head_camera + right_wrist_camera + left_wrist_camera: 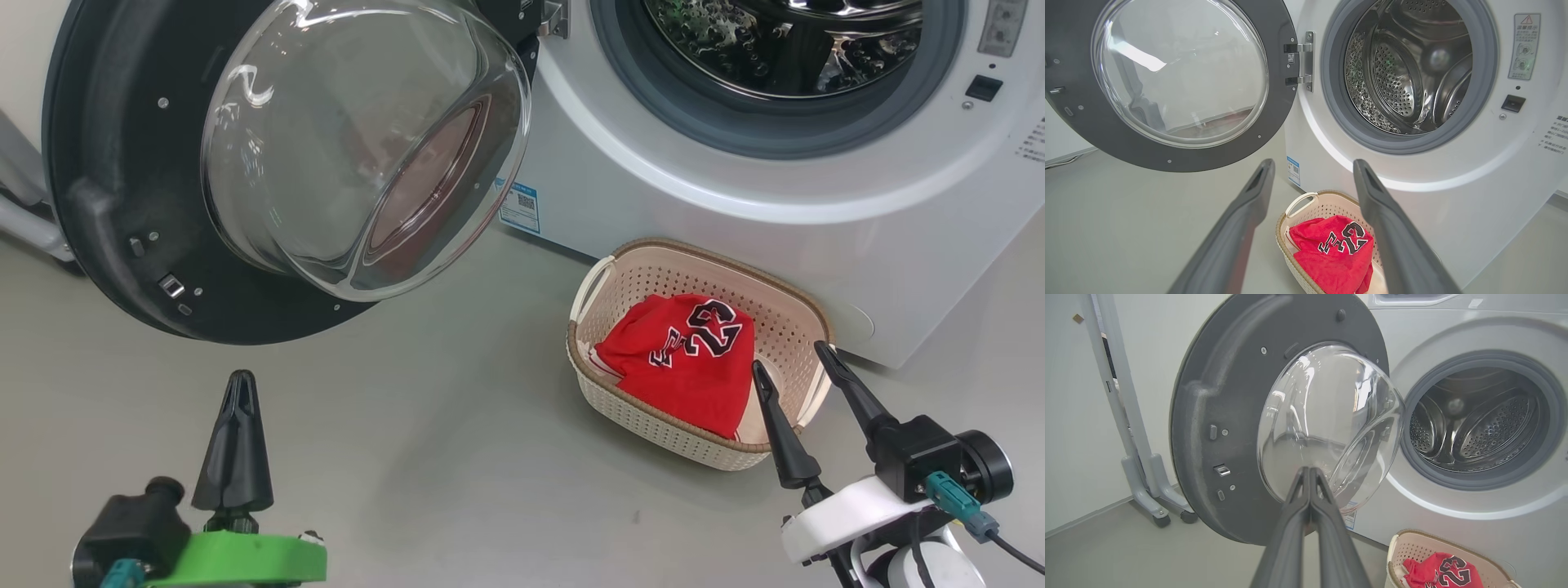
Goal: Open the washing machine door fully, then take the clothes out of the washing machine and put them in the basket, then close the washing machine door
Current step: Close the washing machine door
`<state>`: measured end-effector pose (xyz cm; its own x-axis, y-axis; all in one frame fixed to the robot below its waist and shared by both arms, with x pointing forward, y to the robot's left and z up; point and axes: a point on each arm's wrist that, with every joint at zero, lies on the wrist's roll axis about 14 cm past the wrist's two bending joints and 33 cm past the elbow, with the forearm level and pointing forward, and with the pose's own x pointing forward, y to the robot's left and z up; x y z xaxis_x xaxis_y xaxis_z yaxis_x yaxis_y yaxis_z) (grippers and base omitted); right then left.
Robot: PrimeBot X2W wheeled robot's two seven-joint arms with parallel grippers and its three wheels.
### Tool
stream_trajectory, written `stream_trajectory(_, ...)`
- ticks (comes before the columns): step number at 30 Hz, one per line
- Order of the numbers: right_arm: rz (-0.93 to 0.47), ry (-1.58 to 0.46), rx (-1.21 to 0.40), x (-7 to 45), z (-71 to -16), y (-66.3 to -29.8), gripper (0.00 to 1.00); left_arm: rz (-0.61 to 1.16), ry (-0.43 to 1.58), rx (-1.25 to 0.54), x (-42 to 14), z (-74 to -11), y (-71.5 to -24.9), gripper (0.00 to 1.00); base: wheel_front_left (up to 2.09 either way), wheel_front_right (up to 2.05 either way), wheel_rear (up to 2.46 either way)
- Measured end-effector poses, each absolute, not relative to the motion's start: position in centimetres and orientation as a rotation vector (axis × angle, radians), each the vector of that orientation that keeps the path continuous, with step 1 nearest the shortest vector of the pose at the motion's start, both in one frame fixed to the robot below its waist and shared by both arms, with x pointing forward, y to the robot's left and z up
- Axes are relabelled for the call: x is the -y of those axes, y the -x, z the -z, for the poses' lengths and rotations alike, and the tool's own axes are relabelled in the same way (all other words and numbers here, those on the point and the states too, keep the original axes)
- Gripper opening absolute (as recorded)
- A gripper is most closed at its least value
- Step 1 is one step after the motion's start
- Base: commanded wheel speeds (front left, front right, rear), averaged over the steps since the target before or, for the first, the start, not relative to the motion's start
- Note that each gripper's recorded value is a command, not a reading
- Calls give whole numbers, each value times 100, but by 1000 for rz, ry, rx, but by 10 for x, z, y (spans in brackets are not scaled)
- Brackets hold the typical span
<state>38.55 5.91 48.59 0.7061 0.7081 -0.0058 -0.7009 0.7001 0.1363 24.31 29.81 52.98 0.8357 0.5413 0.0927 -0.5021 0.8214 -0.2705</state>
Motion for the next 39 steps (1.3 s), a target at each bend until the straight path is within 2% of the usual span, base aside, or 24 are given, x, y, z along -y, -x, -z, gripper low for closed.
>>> stream_trajectory(8, -778, -127, -64, -57, -484, -388, 100, -482, 606, 368, -302, -559, -245, 0, 0, 0, 0)
stream_trajectory(15, -770, -127, -71, -55, -481, -392, 100, -395, 1006, 666, -324, -609, -242, 0, 0, 0, 0)
stream_trajectory(16, -770, -127, -71, -55, -481, -392, 100, -395, 1006, 666, -324, -609, -242, 0, 0, 0, 0)
stream_trajectory(19, -756, -125, -73, -52, -480, -395, 100, -402, 1037, 815, -353, -637, -232, 0, 0, 0, 0)
stream_trajectory(26, -744, -128, -73, -49, -479, -400, 100, -422, 1073, 943, -386, -658, -222, 0, 0, 0, 0)
stream_trajectory(31, -738, -130, -76, -47, -477, -403, 100, -438, 1048, 913, -417, -661, -224, 0, 0, 0, 0)
stream_trajectory(39, -732, -133, -98, -42, -471, -406, 100, -538, 1121, 778, -458, -634, -238, 0, 0, 0, 0)
